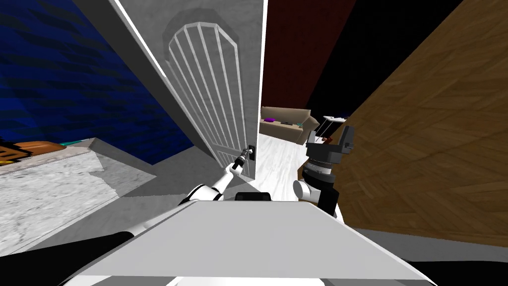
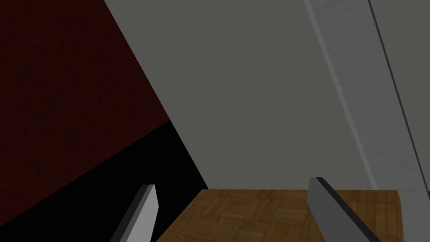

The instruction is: Push the door open

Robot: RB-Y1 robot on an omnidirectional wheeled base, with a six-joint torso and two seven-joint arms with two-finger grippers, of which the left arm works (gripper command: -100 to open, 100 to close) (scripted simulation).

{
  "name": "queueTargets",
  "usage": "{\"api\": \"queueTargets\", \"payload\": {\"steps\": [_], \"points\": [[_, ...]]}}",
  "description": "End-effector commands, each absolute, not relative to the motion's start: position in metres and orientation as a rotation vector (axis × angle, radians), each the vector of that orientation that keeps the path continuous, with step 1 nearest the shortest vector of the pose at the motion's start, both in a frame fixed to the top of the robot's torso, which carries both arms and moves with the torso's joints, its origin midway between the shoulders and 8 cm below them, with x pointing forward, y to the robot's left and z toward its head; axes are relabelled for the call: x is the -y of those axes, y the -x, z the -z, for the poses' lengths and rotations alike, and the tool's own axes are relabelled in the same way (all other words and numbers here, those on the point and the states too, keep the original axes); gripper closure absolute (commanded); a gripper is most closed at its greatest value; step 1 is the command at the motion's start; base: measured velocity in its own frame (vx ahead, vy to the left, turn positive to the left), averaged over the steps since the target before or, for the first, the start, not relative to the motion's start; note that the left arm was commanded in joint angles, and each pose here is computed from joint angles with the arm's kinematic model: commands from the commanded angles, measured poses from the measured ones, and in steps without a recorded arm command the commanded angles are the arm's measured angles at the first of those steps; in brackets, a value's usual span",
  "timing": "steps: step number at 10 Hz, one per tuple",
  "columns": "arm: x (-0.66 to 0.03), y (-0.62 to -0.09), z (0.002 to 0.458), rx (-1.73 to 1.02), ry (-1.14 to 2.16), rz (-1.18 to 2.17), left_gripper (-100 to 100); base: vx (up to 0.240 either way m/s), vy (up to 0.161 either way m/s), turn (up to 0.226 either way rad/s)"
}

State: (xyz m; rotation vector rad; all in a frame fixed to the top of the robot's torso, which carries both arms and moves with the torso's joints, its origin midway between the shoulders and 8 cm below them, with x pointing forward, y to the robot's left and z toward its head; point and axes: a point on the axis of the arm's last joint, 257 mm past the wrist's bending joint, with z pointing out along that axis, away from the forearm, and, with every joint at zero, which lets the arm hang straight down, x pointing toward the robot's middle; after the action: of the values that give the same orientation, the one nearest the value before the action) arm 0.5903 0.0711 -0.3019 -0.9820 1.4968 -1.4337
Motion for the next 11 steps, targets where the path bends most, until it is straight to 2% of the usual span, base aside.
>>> {"api": "queueTargets", "payload": {"steps": [1,2,11], "points": [[-0.090,-0.596,0.300,-1.472,0.997,1.407,100,0.167,-0.189,0.154],[-0.088,-0.598,0.300,-1.480,0.992,1.415,-100,-0.052,-0.082,0.077],[-0.073,-0.596,0.298,-1.470,1.015,1.455,-100,-0.194,0.019,0.020]]}}
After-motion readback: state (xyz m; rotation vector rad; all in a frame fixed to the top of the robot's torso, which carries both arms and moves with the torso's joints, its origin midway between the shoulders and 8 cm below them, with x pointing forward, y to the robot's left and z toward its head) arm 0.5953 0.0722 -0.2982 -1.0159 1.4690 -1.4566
